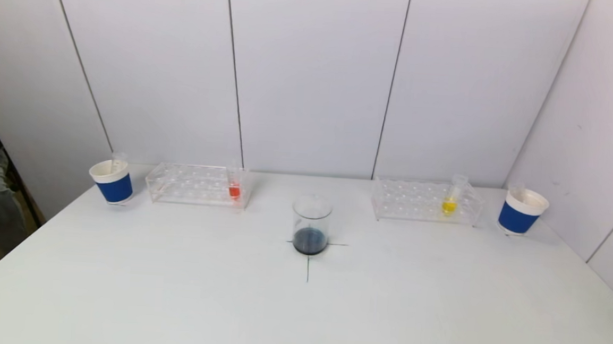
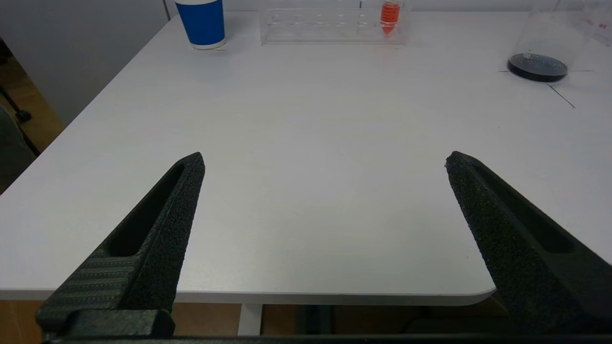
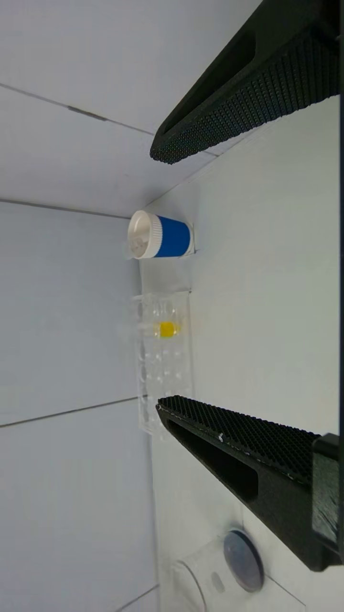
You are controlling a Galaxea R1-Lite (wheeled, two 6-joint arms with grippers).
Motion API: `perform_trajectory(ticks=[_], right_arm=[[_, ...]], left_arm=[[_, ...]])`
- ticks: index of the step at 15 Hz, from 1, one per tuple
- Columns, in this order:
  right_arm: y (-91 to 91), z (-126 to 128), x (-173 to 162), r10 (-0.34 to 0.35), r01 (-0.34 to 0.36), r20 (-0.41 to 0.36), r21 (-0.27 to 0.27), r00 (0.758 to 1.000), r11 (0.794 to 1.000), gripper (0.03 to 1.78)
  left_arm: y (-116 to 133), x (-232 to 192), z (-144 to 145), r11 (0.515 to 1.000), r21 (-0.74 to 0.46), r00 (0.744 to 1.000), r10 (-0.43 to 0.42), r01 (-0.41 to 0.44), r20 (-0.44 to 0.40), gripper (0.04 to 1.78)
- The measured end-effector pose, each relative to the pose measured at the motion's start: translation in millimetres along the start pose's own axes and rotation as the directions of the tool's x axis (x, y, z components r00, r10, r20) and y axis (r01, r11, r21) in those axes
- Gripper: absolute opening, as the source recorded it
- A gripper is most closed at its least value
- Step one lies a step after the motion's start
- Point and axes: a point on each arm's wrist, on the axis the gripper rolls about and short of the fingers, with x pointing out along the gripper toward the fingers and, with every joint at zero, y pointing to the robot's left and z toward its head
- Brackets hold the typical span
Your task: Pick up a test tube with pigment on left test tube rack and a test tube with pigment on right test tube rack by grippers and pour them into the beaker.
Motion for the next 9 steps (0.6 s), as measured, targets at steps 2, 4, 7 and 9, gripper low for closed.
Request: perform_trajectory(ticks=[2, 4, 7, 9], right_arm=[[-2.3, -9.8, -26.4, 0.018, -0.018, -0.023, -0.001, 1.000, 1.000, 1.76], [-4.7, -22.6, -49.2, 0.030, -0.031, -0.042, -0.004, 0.999, 1.000, 1.76], [-7.5, -43.4, -73.0, 0.037, -0.037, -0.024, -0.010, 0.999, 0.999, 1.76], [-8.9, -56.0, -82.2, 0.036, -0.036, 0.029, -0.024, 0.999, 0.999, 1.76]], left_arm=[[0.0, 0.0, 0.0, 1.000, 0.000, 1.000, 0.000, 0.000, 0.000, 1.76], [0.0, 0.0, 0.0, 1.000, 0.000, 1.000, 0.000, 0.000, 0.000, 1.76], [0.0, 0.0, 0.0, 1.000, 0.000, 1.000, 0.000, 0.000, 0.000, 1.76], [0.0, 0.0, 0.0, 1.000, 0.000, 1.000, 0.000, 0.000, 0.000, 1.76]])
